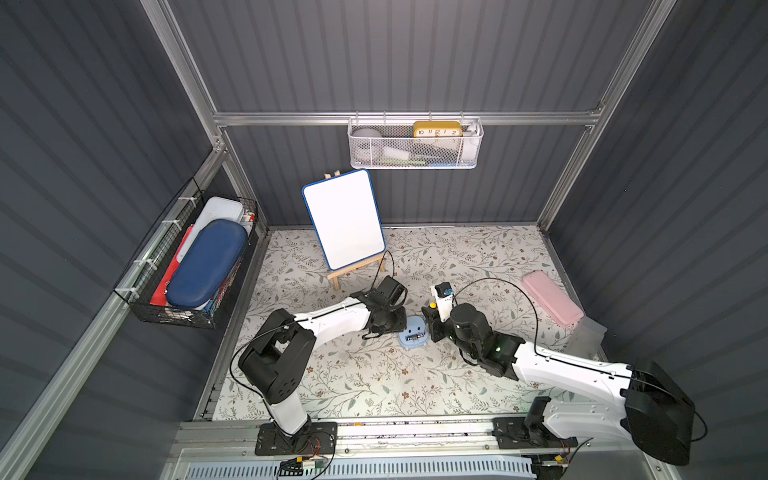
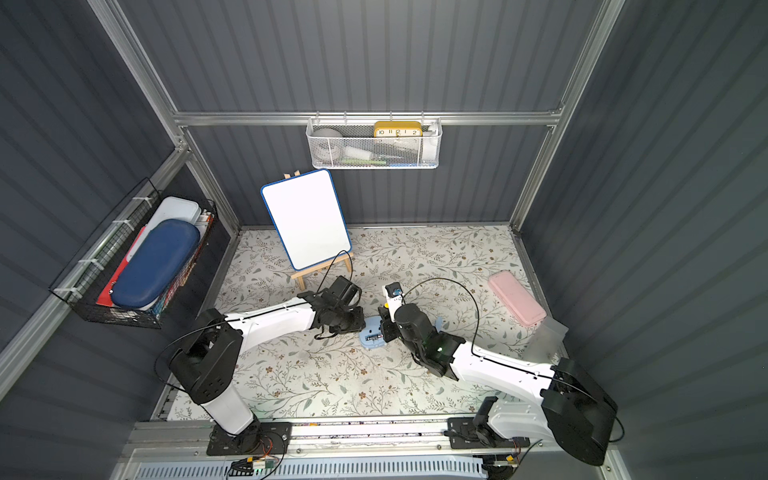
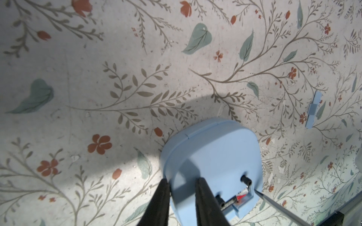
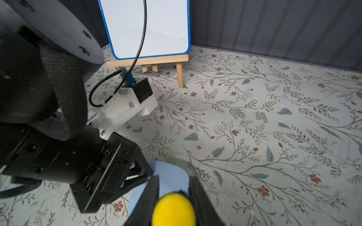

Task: Remove the battery from the alarm
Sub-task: Release the battery from the alarm.

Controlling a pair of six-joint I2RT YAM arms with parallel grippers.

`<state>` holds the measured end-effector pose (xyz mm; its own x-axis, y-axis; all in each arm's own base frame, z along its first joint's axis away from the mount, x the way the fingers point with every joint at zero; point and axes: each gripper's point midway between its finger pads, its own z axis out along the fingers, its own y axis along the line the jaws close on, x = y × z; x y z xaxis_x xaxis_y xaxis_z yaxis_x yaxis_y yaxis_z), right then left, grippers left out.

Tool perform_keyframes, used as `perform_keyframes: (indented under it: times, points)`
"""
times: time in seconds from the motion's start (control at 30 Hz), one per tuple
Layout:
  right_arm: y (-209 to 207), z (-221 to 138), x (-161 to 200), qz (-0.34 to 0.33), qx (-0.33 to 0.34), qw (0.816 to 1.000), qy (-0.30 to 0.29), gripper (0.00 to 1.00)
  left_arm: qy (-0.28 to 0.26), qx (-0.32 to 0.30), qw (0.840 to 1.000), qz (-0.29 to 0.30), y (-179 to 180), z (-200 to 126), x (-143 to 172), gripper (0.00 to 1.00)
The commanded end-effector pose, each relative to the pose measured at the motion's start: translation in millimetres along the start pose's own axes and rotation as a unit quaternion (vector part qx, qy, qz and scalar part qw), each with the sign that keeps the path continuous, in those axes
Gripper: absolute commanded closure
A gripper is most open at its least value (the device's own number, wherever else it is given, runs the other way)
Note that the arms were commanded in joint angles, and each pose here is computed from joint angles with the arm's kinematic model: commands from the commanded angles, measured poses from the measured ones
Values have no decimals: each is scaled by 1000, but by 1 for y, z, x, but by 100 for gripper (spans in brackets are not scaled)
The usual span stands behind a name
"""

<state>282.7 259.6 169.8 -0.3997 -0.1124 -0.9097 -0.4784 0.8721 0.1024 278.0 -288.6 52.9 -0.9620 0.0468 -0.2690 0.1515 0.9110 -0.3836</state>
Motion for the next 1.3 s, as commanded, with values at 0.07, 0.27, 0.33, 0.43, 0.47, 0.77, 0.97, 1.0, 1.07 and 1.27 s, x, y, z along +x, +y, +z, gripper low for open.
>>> perform_keyframes:
  times: [0.07,0.27,0.33,0.43,0.47,0.77,0.97,1.0,1.07,1.27]
  points:
    - [3,1,4,4,-1,1000,21,100,10,-15,1000,-7,9,-3,9,73]
    - [3,-1,4,5,0,1000,22,100,10,-14,1000,-7,9,-3,10,73]
    - [3,-1,6,-3,5,1000,27,100,9,-13,1000,-6,9,-3,9,74]
    - [5,0,9,-15,12,999,30,100,8,-12,1000,-6,9,-4,10,74]
    - [4,1,11,-21,18,999,33,100,8,-13,1000,-7,10,-4,10,74]
    - [-3,4,23,-28,60,997,32,100,12,-13,1000,-8,13,-2,16,75]
    - [-7,4,27,-8,66,997,29,100,20,-15,1000,-9,18,1,22,76]
    - [-6,4,28,-5,63,998,30,100,20,-15,1000,-10,18,1,22,76]
    - [-5,4,28,3,58,998,28,100,20,-17,1000,-11,19,2,22,76]
    - [-9,0,31,41,42,998,26,100,22,-20,1000,-9,19,6,21,76]
